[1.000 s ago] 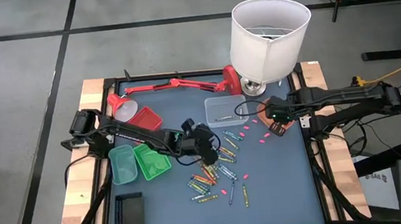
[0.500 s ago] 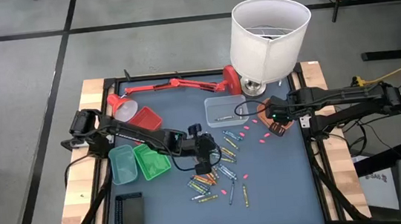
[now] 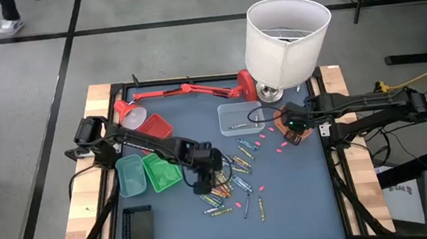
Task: Sort crayons
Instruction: Put the orange crayon into the red bin
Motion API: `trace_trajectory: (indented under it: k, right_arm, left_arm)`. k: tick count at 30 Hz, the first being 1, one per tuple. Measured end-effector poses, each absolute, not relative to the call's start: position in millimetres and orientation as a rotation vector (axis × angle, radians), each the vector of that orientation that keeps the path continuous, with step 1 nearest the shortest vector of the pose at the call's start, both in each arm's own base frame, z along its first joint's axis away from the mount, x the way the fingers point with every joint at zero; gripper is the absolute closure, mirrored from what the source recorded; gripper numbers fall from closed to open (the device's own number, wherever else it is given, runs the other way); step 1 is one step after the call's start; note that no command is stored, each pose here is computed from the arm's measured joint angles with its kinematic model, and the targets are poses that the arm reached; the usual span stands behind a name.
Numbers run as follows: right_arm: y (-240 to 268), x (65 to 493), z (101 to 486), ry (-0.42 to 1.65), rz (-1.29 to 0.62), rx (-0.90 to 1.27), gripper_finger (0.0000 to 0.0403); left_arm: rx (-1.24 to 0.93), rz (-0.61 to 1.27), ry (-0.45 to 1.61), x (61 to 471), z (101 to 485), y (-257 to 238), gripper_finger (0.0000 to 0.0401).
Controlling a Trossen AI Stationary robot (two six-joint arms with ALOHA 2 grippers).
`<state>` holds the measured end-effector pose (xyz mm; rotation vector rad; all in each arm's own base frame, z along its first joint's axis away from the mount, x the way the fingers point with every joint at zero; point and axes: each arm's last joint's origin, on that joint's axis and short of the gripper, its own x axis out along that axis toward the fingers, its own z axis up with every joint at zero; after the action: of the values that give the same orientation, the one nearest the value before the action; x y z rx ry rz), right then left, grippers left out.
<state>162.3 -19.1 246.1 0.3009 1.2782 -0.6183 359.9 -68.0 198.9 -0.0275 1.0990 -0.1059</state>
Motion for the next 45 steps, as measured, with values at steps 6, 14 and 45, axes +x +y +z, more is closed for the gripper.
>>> trace_trajectory:
  k: [6,14,45]
  right_arm:
    - [-19.5,167.9,247.3,1.219,-0.607,0.314,0.0285]
    - [-19.7,171.3,248.1,1.184,-0.600,0.322,0.0285]
    - [-19.8,174.7,249.2,1.148,-0.591,0.332,0.0285]
  left_arm:
    - [-0.001,-0.144,1.132,356.9,194.4,-77.5,0.0281]
    - [0.020,-0.171,1.154,349.8,172.1,-88.5,0.0281]
    - [0.092,-0.214,1.151,343.2,136.1,-95.7,0.0291]
